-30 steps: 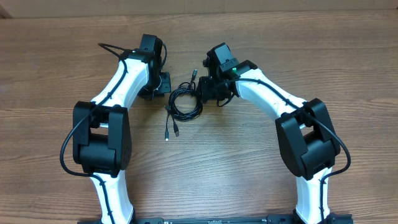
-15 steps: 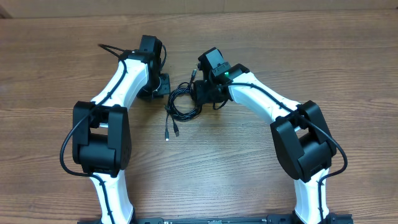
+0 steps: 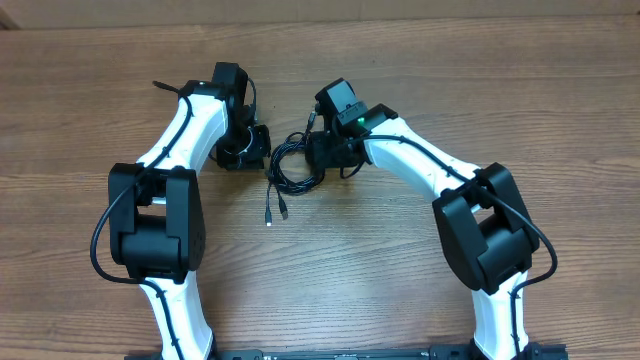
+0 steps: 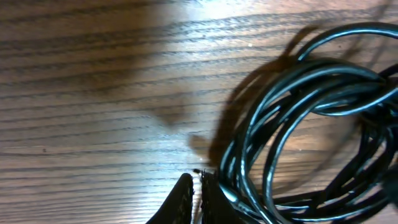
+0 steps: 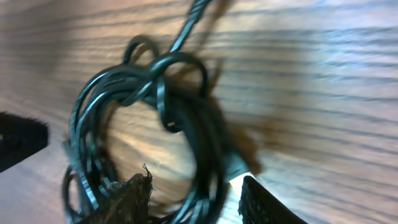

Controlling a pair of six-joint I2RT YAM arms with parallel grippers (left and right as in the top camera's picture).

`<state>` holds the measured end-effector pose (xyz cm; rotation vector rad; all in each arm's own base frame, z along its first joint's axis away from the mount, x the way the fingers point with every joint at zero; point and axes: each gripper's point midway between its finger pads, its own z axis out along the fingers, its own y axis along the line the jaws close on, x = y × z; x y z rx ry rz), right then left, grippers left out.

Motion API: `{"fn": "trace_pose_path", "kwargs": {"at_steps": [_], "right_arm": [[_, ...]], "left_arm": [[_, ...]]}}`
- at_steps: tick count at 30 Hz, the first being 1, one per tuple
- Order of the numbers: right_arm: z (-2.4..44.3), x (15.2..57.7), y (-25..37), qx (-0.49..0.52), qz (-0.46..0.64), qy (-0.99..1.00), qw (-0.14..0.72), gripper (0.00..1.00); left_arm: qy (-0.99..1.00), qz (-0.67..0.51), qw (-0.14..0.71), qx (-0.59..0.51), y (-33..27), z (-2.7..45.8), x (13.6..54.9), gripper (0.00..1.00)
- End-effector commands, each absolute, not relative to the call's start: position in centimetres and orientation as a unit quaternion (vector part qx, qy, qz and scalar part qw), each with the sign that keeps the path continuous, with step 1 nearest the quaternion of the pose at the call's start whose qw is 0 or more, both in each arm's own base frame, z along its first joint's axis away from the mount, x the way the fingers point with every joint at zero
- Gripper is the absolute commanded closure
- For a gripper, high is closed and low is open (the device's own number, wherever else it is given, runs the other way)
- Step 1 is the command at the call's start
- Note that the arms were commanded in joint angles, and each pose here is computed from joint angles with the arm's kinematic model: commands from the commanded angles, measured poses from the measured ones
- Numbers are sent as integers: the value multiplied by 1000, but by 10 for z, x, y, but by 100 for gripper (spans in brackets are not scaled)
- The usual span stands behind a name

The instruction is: Untangle cables

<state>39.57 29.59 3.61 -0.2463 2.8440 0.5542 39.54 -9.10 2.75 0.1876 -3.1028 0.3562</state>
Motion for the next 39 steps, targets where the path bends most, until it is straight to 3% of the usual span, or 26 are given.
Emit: {"fn": "trace_pose_path", "kwargs": {"at_steps": [1, 12, 26, 39], "right_arm": [[46, 383, 311, -98, 224, 964, 103, 53], [46, 410, 293, -81, 172, 969, 160, 52], [61, 438, 301, -77, 199, 952, 219, 50], [64, 442, 304, -64, 208, 950, 225, 60]], "left_arm": [[-990, 131, 12, 54, -97, 28, 393, 91], [-989, 134, 2, 60, -99, 28, 398, 90], [-989, 135, -27, 46, -109, 28, 410, 90], [-990, 130, -7, 45, -106, 0, 390, 93]]}}
